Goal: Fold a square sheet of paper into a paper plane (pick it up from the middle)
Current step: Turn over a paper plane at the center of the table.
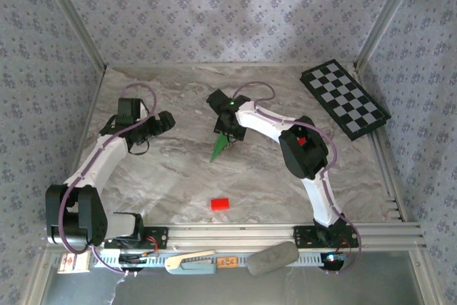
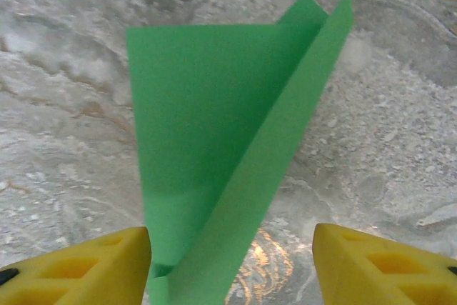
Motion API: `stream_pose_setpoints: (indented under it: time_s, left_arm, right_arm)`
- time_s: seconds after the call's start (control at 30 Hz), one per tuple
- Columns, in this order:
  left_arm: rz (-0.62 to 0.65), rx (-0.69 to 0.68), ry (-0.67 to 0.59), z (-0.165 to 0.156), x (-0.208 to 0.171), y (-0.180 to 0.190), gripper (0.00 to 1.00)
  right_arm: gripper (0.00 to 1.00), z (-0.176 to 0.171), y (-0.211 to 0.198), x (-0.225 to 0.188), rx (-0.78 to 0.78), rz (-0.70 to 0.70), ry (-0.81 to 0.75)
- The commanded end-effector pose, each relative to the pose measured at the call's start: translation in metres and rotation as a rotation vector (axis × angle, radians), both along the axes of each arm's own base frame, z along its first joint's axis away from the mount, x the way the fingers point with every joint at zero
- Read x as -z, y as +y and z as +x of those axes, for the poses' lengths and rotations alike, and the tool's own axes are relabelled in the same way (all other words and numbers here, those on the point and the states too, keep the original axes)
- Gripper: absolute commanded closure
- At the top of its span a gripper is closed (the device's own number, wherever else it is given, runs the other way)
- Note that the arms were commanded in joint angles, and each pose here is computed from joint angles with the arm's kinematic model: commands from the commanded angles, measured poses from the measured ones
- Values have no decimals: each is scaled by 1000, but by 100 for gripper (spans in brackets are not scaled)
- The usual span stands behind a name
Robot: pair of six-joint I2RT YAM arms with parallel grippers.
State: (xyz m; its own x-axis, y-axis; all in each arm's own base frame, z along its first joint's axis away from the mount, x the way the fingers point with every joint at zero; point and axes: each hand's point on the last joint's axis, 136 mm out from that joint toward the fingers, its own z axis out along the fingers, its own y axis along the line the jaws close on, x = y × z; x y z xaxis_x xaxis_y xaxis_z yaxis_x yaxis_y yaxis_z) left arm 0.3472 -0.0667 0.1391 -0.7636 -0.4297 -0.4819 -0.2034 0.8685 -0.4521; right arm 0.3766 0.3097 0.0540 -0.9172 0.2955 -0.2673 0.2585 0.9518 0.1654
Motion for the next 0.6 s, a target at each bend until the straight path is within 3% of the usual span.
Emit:
stream_pose_setpoints:
  time_s: [0.0, 0.23, 0.57]
  left_arm:
    - [15, 5, -17, -2, -5, 3, 0]
    - [2, 8, -5, 0, -3, 1, 0]
    - [-11, 10, 2, 2, -2, -1, 0]
  right_arm:
    - [40, -4, -6, 1, 48, -43, 13]
    - [49, -9, -13, -1, 68, -54, 19]
    - [79, -7, -15, -2, 81, -43, -2]
